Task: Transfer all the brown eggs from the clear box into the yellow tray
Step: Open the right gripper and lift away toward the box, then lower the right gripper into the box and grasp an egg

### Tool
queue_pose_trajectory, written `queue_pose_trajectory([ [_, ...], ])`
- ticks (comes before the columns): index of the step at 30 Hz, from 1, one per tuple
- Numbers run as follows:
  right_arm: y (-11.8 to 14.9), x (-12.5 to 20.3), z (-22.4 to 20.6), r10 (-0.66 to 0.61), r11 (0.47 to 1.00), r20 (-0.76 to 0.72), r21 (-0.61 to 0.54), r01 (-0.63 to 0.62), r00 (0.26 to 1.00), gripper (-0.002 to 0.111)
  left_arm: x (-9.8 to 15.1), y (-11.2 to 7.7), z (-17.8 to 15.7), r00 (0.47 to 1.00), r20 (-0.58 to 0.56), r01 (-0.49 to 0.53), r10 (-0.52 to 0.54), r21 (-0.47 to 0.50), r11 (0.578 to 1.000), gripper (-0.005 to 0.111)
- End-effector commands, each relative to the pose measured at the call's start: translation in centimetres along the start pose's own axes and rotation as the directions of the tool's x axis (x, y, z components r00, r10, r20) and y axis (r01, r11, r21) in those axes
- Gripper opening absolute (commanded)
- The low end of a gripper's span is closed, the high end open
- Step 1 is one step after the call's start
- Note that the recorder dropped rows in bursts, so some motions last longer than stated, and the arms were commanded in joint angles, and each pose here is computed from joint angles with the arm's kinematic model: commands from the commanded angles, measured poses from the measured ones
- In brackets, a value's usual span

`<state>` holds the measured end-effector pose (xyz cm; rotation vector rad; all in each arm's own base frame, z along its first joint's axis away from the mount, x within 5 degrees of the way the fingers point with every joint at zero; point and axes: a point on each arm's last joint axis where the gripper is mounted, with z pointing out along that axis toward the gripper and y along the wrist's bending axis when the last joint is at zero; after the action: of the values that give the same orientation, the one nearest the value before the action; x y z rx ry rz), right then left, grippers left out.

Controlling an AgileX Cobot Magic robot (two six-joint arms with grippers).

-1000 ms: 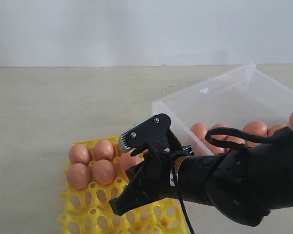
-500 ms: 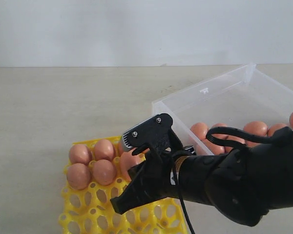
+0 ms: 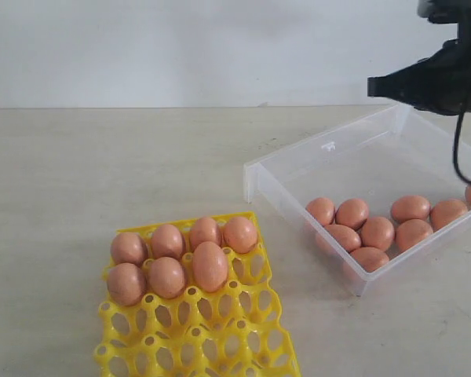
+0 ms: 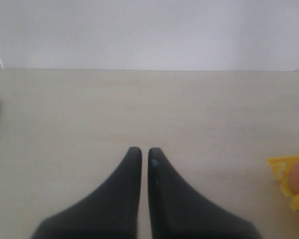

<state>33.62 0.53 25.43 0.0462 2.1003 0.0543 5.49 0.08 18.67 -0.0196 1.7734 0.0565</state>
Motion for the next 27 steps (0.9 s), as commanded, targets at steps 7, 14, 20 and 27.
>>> queue_pose_trajectory([
  [7,-1.8,-0.7,4.1,-0.336,0.861,-0.52,-0.507,0.033,0.785,0.004,-0.1,0.0,0.0,1.0,0.011,-0.002,0.002,-0.003,1.0,0.004],
  [14,0.6,1.0,6.0,-0.414,0.863,-0.58,-0.495,0.101,0.702,0.048,-0.1,0.0,0.0,1.0,0.011,-0.002,0.002,-0.003,1.0,0.004],
  [20,1.1,1.0,6.2,-0.363,0.884,-0.594,-0.462,0.065,0.717,0.051,-0.1,0.0,0.0,1.0,0.011,-0.002,0.002,-0.003,1.0,0.004],
  [27,-0.2,1.2,6.4,-0.417,0.895,-0.613,-0.406,0.185,0.671,0.051,-0.1,0.0,0.0,1.0,0.011,-0.002,0.002,-0.003,1.0,0.004],
])
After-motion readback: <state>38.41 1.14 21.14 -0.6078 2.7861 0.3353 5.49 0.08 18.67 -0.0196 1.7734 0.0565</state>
